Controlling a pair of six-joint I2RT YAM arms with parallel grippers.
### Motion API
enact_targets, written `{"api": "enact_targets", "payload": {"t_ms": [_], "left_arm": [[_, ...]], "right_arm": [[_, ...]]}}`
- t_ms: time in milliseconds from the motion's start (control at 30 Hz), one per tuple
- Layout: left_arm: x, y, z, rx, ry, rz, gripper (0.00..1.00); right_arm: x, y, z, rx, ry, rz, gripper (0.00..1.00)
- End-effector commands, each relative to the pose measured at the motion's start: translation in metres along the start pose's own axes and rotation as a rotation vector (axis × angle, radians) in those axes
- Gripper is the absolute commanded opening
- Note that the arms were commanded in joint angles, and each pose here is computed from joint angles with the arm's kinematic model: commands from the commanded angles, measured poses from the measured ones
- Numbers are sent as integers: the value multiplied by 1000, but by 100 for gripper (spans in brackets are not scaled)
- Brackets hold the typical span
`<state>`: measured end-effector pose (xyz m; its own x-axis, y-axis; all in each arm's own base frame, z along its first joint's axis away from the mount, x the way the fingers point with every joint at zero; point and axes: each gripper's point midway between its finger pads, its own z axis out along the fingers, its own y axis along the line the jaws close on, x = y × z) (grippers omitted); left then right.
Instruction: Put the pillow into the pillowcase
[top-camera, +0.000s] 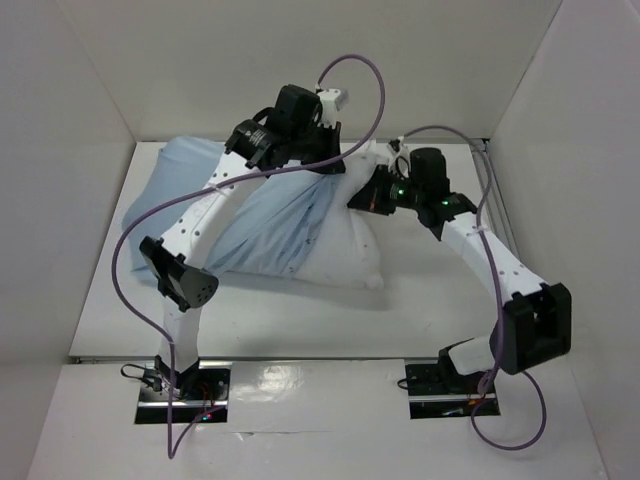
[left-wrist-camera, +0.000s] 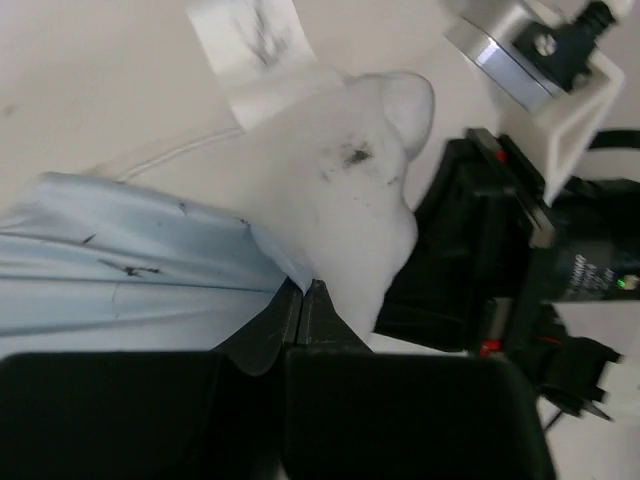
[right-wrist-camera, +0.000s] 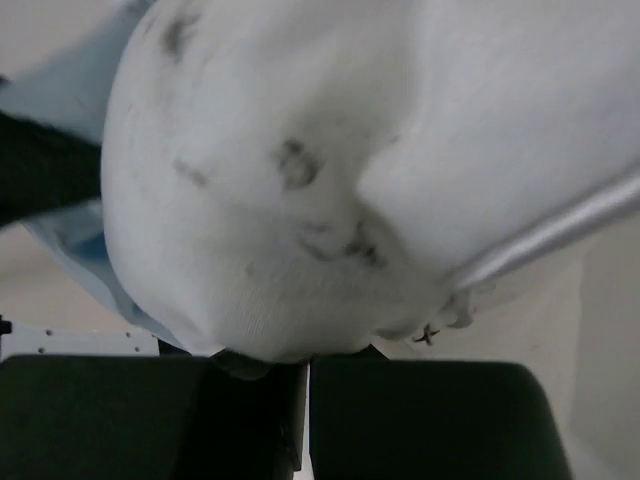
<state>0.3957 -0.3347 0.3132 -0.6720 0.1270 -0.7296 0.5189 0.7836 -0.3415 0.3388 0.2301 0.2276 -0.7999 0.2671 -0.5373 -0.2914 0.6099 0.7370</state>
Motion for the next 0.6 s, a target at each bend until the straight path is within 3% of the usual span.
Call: {"api": "enact_targets", "payload": {"t_ms": [0, 67, 167, 233, 400, 467, 500, 533, 567], "left_arm": [[-48, -159, -96, 563, -217, 74, 0], [-56, -179, -108, 657, -246, 68, 0], [-46, -184, -75, 687, -180, 14, 0], [-43, -182, -65, 685, -168, 0, 0], [-29, -133, -25, 456, -142, -73, 1], [-25, -120, -29, 383, -157, -52, 22], [-20, -114, -28, 353, -145, -45, 40], [-14, -108, -26, 327, -127, -31, 66], [-16, -100, -31, 280, -138, -21, 73]], "right_arm": [[-52, 85, -48, -133, -184, -190, 0], [-32, 72, -46, -110, -159, -172, 0], [-11, 42, -21, -96, -133, -97, 0], [15, -1, -1, -19, -97, -30, 0], [27, -51, -6, 81, -112, 49, 0], [22, -59, -15, 107, -135, 45, 0], [19, -71, -23, 149, -147, 64, 0], [16, -77, -26, 164, -154, 77, 0], [14, -80, -29, 163, -160, 85, 0]]}}
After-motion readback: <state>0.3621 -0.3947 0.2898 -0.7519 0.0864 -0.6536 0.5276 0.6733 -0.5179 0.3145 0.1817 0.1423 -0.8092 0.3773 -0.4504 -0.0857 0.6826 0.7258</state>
